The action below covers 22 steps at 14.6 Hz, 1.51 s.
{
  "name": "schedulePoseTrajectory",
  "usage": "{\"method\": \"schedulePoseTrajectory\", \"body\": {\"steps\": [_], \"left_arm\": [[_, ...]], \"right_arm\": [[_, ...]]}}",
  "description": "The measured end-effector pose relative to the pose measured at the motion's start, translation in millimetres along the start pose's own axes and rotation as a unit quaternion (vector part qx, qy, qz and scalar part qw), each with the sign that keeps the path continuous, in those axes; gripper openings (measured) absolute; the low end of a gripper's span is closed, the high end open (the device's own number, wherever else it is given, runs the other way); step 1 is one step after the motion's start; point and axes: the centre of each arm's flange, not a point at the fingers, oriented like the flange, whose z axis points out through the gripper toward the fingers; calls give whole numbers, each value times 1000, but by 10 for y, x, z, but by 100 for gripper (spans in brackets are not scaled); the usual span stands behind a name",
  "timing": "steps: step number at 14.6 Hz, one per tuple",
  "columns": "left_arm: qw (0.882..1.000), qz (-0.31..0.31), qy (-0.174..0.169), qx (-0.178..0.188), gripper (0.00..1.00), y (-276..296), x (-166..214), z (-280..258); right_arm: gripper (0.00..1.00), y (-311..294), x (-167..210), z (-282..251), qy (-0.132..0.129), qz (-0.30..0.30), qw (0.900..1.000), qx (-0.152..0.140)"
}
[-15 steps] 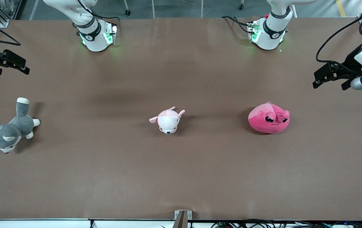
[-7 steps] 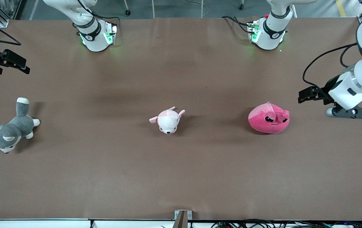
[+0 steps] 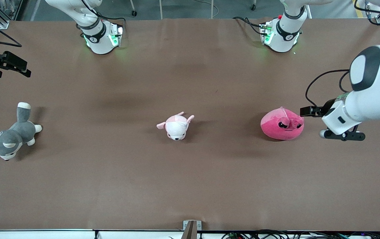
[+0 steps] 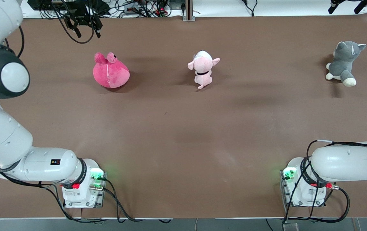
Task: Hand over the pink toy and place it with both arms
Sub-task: 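Move the left gripper down toward the hot-pink plush toy, then close the left gripper on the hot-pink plush's front and lift it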
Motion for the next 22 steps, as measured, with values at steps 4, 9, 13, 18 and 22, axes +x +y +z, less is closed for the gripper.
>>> {"method": "schedulePoseTrajectory", "body": {"steps": [4,9,13,18,22], "left_arm": [[1000,6,-17,14,100,32,206,375],[999,4,-42,11,100,5,345,753],[998,3,-62,11,98,-14,338,951],[997,-9,-75,12,70,-13,343,1096],[997,-13,-75,13,40,29,343,1106]], "right_arm": [[100,0,-2,0,-1,0,1000,0],[100,0,-3,1,-1,0,1000,0],[100,-9,-4,1,-1,-1,1000,0],[100,-11,-4,2,-2,-1,1000,0],[100,-11,-4,2,-2,-1,1000,0]]}}
